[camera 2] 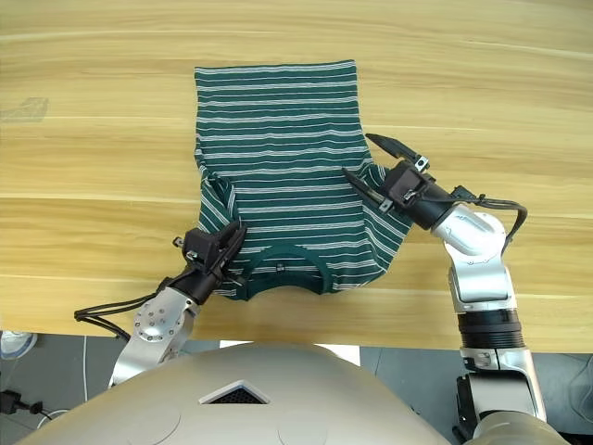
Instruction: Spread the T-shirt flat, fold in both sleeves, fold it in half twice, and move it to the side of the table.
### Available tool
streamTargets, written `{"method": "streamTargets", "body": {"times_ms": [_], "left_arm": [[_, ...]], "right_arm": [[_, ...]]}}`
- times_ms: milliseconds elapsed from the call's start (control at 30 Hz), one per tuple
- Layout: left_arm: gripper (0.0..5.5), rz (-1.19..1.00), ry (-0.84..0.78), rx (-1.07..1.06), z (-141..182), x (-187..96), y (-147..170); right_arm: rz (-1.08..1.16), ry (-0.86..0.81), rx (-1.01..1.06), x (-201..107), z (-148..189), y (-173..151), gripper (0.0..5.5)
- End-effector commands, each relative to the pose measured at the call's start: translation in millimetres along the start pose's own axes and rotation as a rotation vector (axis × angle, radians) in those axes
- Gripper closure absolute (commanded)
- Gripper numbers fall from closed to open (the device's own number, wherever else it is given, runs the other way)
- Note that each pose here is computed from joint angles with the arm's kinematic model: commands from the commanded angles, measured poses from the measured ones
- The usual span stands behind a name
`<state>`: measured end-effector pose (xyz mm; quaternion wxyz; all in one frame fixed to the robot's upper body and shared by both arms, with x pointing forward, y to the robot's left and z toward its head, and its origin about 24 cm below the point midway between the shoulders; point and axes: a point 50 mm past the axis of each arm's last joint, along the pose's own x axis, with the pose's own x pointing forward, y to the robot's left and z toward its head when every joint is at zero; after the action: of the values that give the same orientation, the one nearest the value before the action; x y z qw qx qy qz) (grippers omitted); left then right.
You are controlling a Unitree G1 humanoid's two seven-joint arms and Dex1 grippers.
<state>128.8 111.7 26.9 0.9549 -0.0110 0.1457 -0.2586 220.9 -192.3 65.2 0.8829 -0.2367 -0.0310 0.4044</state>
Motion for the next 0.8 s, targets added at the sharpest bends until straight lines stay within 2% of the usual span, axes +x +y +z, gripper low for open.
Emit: {"method": "streamTargets", "body": {"times_ms": [33,133,200,333,400,533,800], "left_arm": [[4.20,-0.242,-0.101,-0.043,19,-15,-21],[3.73,-0.335,-0.207,-0.066,36,-35,-20],[3.68,-0.268,-0.251,-0.065,43,-46,-3],[3.68,0.242,-0.327,-0.029,57,-59,73],[3.68,0.405,-0.377,-0.025,65,-67,94],[3.68,0.436,-0.387,-0.009,71,-69,95],[3.68,0.456,-0.340,0.019,65,-70,95]], "right_arm": [[0.040,-0.065,0.239,-10,6,4,2.63],[-0.027,-0.103,0.450,-35,7,-4,2.63],[-0.120,-0.110,0.628,-56,1,-15,2.63],[-0.425,0.067,0.852,-95,-28,-33,2.63],[-0.522,0.207,0.894,-101,-38,-30,2.63],[-0.500,0.352,0.962,-100,-41,-10,2.63],[-0.505,0.407,0.984,-89,-43,4,2.63]]}}
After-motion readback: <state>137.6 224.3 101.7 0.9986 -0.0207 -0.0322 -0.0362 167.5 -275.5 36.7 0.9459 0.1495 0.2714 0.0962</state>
